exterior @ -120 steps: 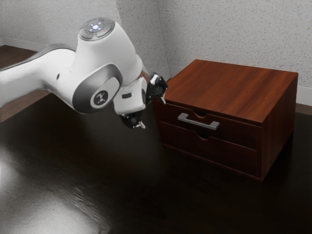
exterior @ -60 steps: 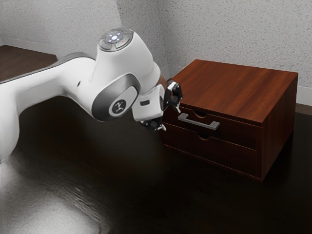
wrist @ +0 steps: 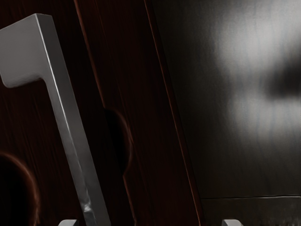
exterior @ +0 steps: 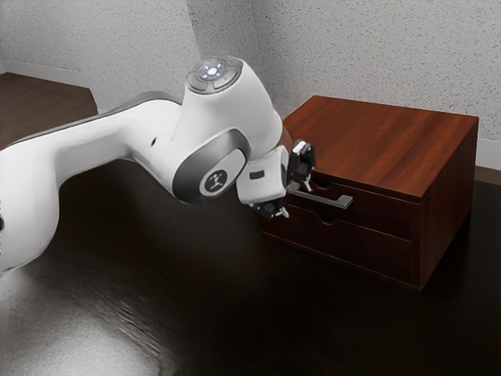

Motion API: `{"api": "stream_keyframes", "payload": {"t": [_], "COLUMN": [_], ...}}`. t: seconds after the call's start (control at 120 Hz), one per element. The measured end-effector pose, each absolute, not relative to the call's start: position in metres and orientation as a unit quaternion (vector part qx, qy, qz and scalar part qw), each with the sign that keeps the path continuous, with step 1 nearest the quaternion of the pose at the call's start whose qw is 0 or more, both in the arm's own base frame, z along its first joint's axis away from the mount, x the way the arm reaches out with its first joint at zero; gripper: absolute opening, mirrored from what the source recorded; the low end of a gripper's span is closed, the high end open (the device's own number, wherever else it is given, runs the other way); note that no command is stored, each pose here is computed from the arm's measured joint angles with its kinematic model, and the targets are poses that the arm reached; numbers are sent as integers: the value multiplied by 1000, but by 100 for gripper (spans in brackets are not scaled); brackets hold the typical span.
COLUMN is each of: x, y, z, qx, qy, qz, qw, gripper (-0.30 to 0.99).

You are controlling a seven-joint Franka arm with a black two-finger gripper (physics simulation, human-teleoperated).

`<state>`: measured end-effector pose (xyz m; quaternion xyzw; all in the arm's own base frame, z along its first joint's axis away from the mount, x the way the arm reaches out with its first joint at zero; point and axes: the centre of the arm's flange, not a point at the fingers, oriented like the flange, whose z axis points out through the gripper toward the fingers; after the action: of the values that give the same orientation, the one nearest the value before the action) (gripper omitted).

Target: Pull the drawer handle with one arm to open the drawer

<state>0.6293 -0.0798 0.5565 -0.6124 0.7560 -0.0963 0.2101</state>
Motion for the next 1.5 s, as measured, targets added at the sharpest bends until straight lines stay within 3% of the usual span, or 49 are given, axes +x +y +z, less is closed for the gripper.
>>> {"api": "stream_keyframes", "payload": {"t": [0.175, 0.367, 0.417, 0.508, 0.625, 0.767, 0.792, 0.842, 0.917, 1.025, 1.3, 1.5], "x": [638, 646, 647, 648, 648, 649, 649, 645, 641, 635, 615, 593], "y": [-102, -109, -110, -112, -108, -114, -115, -116, -114, -117, -114, -112], "z": [547, 538, 540, 549, 555, 544, 541, 536, 528, 535, 531, 535], "qx": [-602, -602, -602, -601, -602, -606, -607, -610, -614, -614, -613, -610], "qy": [766, 767, 766, 764, 761, 758, 758, 758, 757, 755, 758, 760], "qz": [-99, -99, -102, -108, -103, -88, -86, -85, -80, -84, -84, -92], "qw": [205, 201, 202, 209, 219, 223, 221, 216, 211, 216, 208, 203], "gripper": [36, 45, 40, 15, 22, 62, 67, 57, 75, 46, 54, 49]}}
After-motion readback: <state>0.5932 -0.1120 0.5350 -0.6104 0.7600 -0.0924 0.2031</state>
